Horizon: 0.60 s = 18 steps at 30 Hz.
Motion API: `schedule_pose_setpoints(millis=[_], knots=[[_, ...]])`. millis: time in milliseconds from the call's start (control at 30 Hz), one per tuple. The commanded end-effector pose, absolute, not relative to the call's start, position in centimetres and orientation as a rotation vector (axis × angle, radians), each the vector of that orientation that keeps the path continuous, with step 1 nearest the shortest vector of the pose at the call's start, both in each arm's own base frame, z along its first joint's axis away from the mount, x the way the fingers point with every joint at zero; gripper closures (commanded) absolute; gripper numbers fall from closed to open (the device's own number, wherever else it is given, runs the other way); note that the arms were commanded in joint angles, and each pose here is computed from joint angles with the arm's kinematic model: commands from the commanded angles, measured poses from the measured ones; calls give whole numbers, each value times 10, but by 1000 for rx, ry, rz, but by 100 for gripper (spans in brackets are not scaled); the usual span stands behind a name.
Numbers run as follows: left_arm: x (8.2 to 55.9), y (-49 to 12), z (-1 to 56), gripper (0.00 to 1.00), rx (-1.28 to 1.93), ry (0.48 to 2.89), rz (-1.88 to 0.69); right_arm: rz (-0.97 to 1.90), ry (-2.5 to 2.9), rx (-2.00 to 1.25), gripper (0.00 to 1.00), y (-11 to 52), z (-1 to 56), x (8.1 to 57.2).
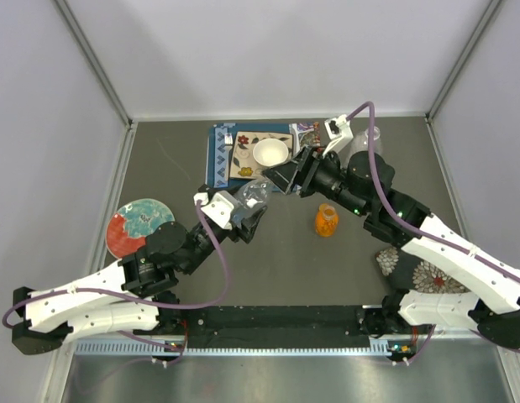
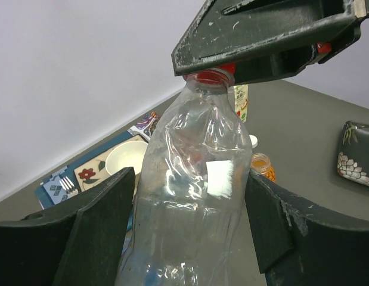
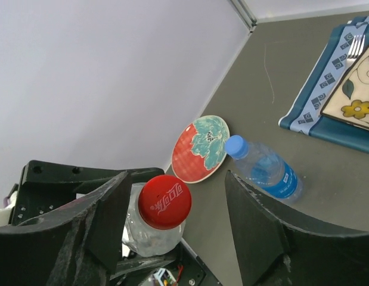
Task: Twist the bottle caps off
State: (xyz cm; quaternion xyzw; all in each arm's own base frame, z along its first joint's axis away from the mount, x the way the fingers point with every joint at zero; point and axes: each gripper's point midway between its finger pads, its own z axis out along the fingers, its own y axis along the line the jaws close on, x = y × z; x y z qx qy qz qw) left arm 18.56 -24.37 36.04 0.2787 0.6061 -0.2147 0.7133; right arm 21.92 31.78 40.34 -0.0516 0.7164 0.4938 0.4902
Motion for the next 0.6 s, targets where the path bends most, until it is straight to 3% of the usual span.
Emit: schedule_pose_setpoints(millis=[0,167,467,567], knots=[[185,-241,374,62,574,1301,-493,1212,1705,-113,39,316,413,219],[185,-243,371,62,581,1302,-497,1236,1695,-126,53,319,415,217],[187,-247,367,60,592,1315,-488,1283,1678,-166,100,324,418,210],[188,-248,365,58,593,1323,-483,1311,1676,-189,100,326,420,204]])
